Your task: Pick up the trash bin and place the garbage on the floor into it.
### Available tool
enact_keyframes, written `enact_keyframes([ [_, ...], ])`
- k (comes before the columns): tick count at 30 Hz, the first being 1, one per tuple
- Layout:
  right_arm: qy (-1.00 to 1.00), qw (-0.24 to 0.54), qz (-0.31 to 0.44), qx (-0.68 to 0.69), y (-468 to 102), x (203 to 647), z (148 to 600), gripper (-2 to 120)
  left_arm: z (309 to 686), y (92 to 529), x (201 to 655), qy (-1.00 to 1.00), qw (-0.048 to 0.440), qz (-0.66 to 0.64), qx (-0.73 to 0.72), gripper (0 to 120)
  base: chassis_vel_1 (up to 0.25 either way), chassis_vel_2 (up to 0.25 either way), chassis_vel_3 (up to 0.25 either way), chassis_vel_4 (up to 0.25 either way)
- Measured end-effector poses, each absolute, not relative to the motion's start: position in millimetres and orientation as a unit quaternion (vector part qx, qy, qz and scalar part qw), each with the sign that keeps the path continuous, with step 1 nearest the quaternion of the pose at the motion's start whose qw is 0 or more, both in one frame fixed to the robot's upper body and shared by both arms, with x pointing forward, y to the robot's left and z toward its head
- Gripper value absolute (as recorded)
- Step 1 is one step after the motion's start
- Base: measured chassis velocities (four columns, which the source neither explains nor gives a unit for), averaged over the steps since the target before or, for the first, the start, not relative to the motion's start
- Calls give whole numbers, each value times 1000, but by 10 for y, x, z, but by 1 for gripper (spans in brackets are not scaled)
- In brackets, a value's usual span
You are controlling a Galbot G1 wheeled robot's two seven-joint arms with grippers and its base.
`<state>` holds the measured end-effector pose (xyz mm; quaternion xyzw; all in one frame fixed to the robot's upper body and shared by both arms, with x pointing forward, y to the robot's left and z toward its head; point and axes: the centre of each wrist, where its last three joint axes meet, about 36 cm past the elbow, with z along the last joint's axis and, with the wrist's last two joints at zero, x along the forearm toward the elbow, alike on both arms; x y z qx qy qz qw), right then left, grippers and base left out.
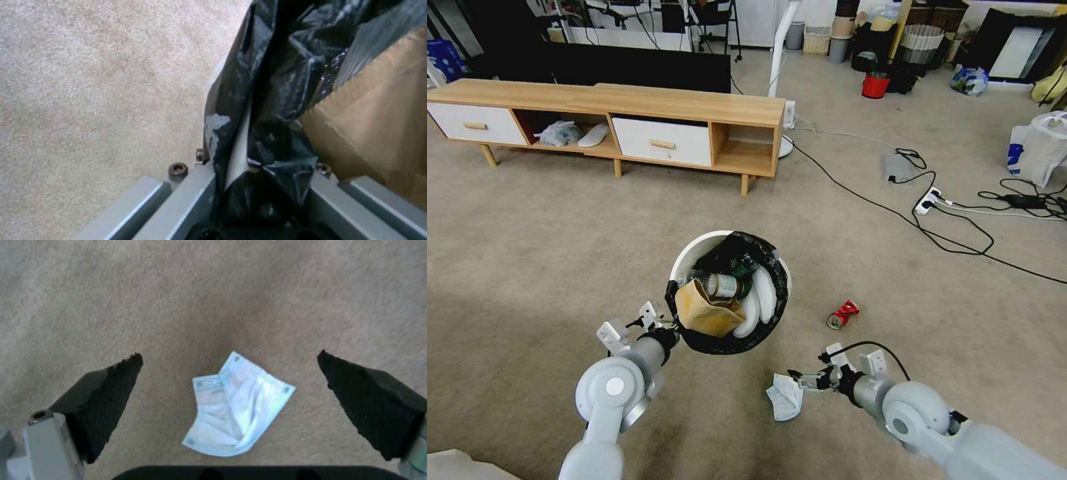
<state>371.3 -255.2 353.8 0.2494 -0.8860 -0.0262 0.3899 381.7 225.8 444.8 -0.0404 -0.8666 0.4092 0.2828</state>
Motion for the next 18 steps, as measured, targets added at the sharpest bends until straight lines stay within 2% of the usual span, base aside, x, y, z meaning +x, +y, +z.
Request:
enact_keyframes([
  [18,-868,445,-72,210,-2444,3794,3098,100,4444,2315,3865,-869,286,402,-47,0,0,0,0,0],
])
